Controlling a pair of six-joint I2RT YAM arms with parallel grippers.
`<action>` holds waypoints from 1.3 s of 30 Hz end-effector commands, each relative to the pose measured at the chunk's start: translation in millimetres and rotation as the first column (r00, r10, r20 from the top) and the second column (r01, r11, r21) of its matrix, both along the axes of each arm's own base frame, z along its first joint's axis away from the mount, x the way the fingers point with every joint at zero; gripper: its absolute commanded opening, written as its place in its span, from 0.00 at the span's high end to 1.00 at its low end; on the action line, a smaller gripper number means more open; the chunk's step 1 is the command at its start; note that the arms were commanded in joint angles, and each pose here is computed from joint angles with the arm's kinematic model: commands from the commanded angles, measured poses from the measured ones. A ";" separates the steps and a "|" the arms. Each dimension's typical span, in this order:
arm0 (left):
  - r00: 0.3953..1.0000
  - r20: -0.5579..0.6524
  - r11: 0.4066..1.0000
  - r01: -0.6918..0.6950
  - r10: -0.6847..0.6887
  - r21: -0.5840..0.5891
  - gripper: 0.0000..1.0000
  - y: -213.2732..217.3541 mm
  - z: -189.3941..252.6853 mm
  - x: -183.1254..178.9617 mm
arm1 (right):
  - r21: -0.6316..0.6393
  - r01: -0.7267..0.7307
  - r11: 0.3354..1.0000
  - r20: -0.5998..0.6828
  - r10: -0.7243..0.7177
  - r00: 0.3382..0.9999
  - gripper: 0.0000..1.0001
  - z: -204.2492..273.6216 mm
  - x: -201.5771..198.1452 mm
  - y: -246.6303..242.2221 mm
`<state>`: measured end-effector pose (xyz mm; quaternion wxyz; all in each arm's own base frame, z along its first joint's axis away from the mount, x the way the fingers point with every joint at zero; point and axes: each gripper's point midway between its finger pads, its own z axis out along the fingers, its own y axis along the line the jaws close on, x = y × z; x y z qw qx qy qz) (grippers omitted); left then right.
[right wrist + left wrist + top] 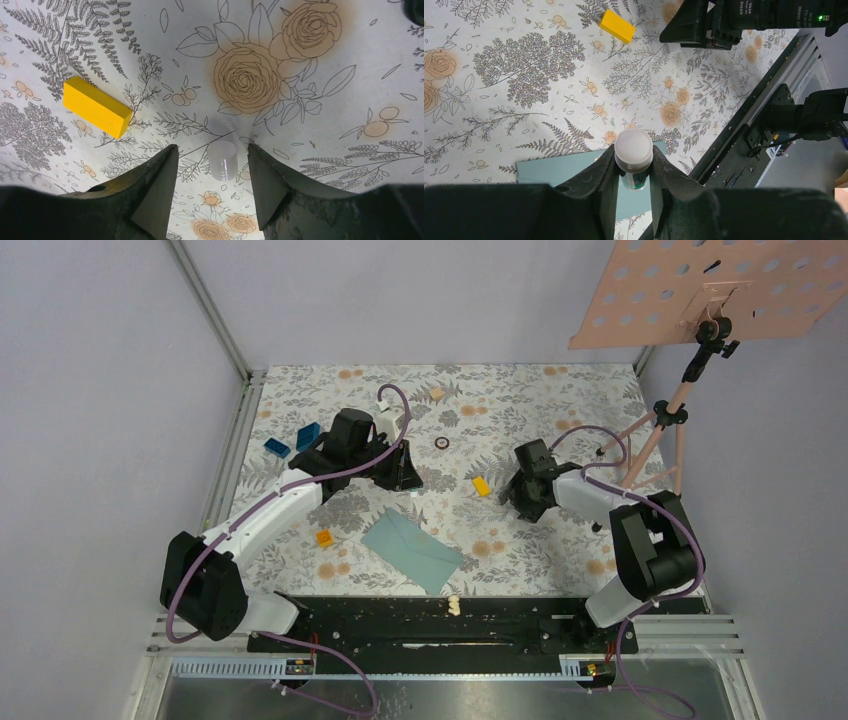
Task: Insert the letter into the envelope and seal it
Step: Adjust the solid glue cap at the center of the board.
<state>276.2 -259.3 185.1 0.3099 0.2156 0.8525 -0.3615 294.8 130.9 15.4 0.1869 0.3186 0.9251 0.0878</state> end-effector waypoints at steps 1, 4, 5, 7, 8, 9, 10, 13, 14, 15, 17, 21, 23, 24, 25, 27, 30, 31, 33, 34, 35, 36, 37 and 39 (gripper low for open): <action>0.999 0.051 1.000 0.013 -0.012 -0.026 1.00 -0.5 15.6 3.3 | -0.027 -0.086 0.996 -0.044 0.085 0.995 0.38 -2.2 -3.6 0.0; 0.999 0.052 1.000 0.012 -0.011 -0.025 1.00 0.1 15.8 2.4 | -0.090 -0.185 0.979 -0.028 0.183 0.983 0.33 10.2 1.4 -5.7; 0.998 0.055 1.000 0.011 -0.010 -0.025 1.00 0.2 16.4 2.9 | -0.114 -0.224 0.968 -0.023 0.223 0.975 0.31 14.1 2.3 -8.3; 0.998 0.055 1.000 0.010 -0.008 -0.024 1.00 0.8 15.9 2.9 | -0.159 -0.309 0.938 -0.022 0.310 0.951 0.29 22.0 3.5 -12.7; 0.999 0.053 1.000 0.009 -0.008 -0.024 1.00 1.1 15.4 2.7 | -0.178 -0.353 0.919 -0.030 0.353 0.935 0.29 24.9 3.3 -14.6; 0.999 0.051 1.000 0.009 -0.007 -0.023 1.00 1.1 14.6 2.8 | -0.194 -0.396 0.898 -0.040 0.396 0.917 0.29 27.8 3.9 -16.0; 0.999 0.050 1.000 0.010 -0.008 -0.023 1.00 0.7 14.7 2.9 | -0.204 -0.446 0.871 -0.053 0.445 0.894 0.29 30.2 3.2 -16.4; 0.999 0.043 1.000 0.010 -0.009 -0.026 1.00 0.0 13.9 2.3 | -0.215 -0.601 0.769 -0.076 0.601 0.796 0.29 34.6 2.2 -14.0; 0.999 0.041 1.000 0.012 -0.010 -0.028 1.00 -0.4 14.0 2.4 | -0.215 -0.654 0.726 -0.085 0.653 0.753 0.29 34.5 0.6 -13.2; 0.999 0.039 1.000 0.011 -0.010 -0.028 1.00 -0.7 13.9 2.5 | -0.217 -0.692 0.689 -0.098 0.689 0.718 0.29 35.3 -1.0 -13.6; 0.999 0.039 0.999 0.010 -0.009 -0.030 1.00 -1.1 14.8 3.1 | -0.216 -0.769 0.601 -0.117 0.766 0.632 0.30 36.9 -3.0 -13.7; 1.000 0.026 0.999 0.010 -0.009 -0.034 1.00 -2.4 13.3 3.1 | -0.195 -0.885 0.424 -0.146 0.879 0.453 0.33 33.8 -10.6 -12.3; 1.000 0.023 0.999 0.009 -0.008 -0.039 1.00 -3.4 14.2 3.6 | -0.184 -0.922 0.340 -0.168 0.914 0.370 0.33 28.7 -16.5 -13.6; 1.000 0.019 0.999 0.008 -0.008 -0.041 1.00 -3.7 14.1 3.3 | -0.180 -0.935 0.304 -0.171 0.927 0.334 0.33 26.3 -19.0 -12.9; 1.000 0.018 0.999 0.010 -0.009 -0.043 1.00 -4.4 14.6 3.6 | -0.172 -0.945 0.280 -0.163 0.938 0.307 0.33 23.9 -21.4 -10.9; 1.000 0.014 0.999 0.009 -0.008 -0.046 1.00 -4.6 14.6 3.6 | -0.169 -0.954 0.249 -0.148 0.950 0.274 0.32 17.1 -24.0 -8.1; 1.000 0.014 0.999 0.009 -0.009 -0.048 1.00 -5.1 15.4 3.6 | -0.177 -0.962 0.208 -0.157 0.959 0.237 0.35 11.8 -26.4 -8.8; 1.000 0.011 0.999 0.010 -0.009 -0.048 1.00 -5.2 15.0 3.2 | -0.187 -0.960 0.207 -0.163 0.958 0.238 0.35 11.7 -24.9 -9.6; 1.000 0.007 0.999 0.011 -0.011 -0.052 1.00 -6.0 15.4 3.1 | -0.186 -0.962 0.198 -0.174 0.957 0.231 0.35 11.2 -24.4 -10.5; 1.000 0.005 0.999 0.012 -0.011 -0.053 1.00 -6.3 15.3 3.2 | -0.178 -0.965 0.195 -0.178 0.958 0.226 0.35 11.9 -24.7 -9.9; 1.000 0.006 0.999 0.012 -0.012 -0.053 1.00 -6.3 15.3 3.1 | -0.163 -0.967 0.194 -0.186 0.957 0.223 0.35 11.5 -26.2 -9.6; 1.000 0.003 0.999 0.011 -0.011 -0.053 1.00 -6.2 15.0 3.0 | -0.150 -0.969 0.194 -0.193 0.956 0.221 0.37 11.2 -27.0 -8.6; 1.000 0.004 0.999 0.011 -0.011 -0.053 1.00 -6.3 15.5 3.0 | -0.144 -0.970 0.198 -0.201 0.954 0.224 0.39 10.8 -26.7 -7.4; 1.000 0.002 0.998 0.012 -0.012 -0.054 1.00 -6.5 14.8 3.0 | -0.128 -0.972 0.197 -0.206 0.953 0.221 0.44 9.4 -27.1 -4.3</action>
